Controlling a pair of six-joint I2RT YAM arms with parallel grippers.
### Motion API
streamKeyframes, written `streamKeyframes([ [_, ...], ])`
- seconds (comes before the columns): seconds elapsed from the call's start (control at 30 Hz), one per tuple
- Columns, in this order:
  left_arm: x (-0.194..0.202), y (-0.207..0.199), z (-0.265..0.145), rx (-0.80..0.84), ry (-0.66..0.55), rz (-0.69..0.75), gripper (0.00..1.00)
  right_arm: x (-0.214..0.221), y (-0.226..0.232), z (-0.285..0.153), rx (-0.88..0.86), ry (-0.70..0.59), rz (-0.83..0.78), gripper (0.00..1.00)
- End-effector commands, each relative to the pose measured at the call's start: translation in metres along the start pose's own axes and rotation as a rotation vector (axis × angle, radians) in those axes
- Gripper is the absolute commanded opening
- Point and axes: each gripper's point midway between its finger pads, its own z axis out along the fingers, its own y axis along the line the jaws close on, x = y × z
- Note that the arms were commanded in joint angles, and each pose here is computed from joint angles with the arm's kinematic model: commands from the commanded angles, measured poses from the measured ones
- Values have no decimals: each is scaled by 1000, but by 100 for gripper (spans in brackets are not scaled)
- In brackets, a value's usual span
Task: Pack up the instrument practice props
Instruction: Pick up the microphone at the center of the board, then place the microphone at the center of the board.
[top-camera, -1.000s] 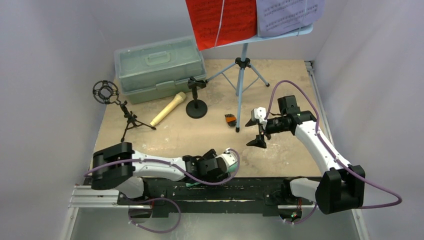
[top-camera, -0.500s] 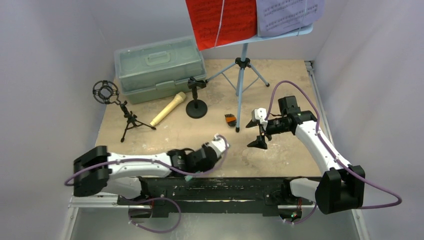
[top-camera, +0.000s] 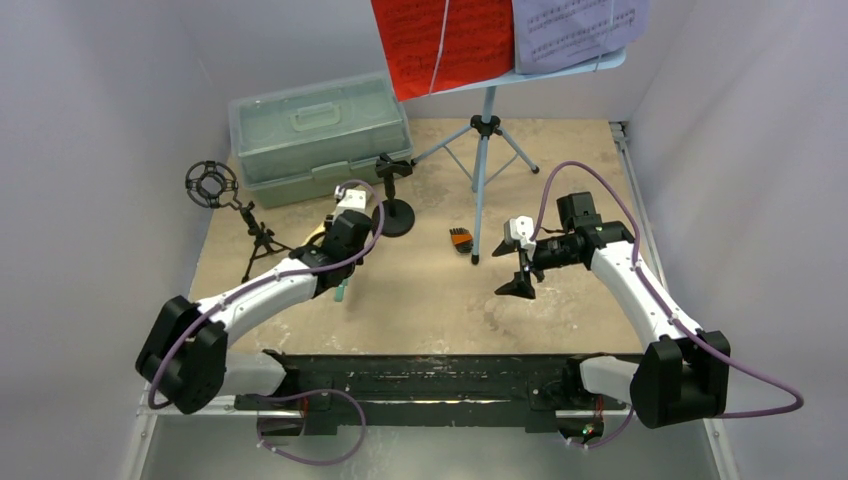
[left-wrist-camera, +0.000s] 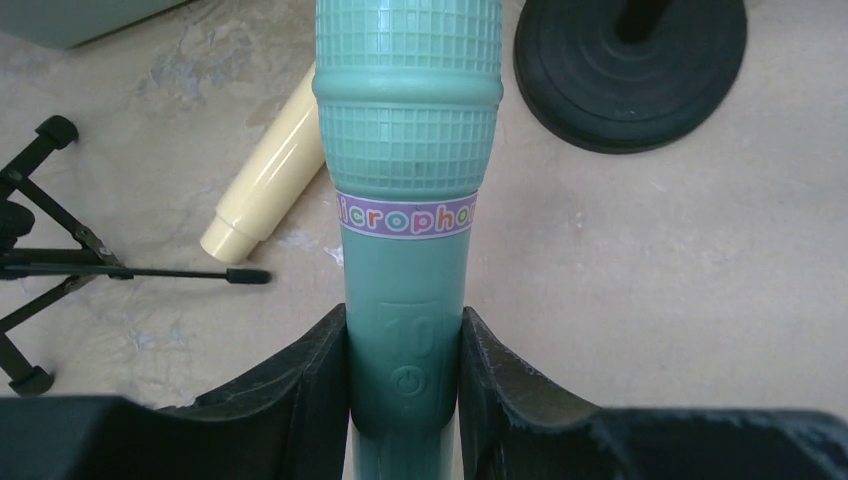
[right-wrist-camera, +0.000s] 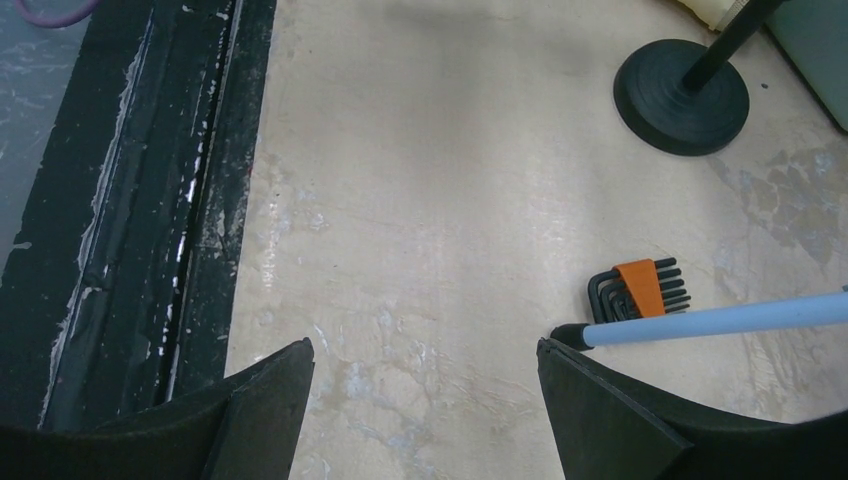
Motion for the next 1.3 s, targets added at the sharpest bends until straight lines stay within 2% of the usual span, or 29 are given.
streamKeyframes([
  [0.0, -48, 3, 27, -56, -121, 31, 0, -18, -2, -5, 2, -39, -54, 86],
  [0.17, -59, -6, 58, -45, -157, 76, 2, -21, -1, -6, 1, -46, -63, 86],
  [0.27, -61, -6, 73, -64, -159, 71, 21, -22, 1, -6, -4, -51, -67, 86],
  [0.4, -66, -9, 82, -69, -175, 61, 58, -23, 2, -7, -6, -54, -71, 86],
  [0.47, -68, -6, 82, -88, -174, 56, 67, -23, 2, -7, -6, -54, -73, 86],
  [0.67, -70, 2, 66, -101, -136, 15, 69, -22, 2, -7, -3, -50, -73, 86],
  [0.9, -55, 2, 12, 47, -74, -58, 71, -20, 2, -8, 0, -40, -72, 86],
  [1.03, -55, -11, -27, 231, -84, -83, 74, -21, 2, -9, 6, -35, -75, 86],
  [1.23, -60, -45, -96, 614, -195, -50, 77, -33, 0, -15, 40, -55, -82, 87],
  [1.27, -58, -49, -105, 662, -215, -39, 77, -36, -1, -17, 49, -62, -82, 92],
])
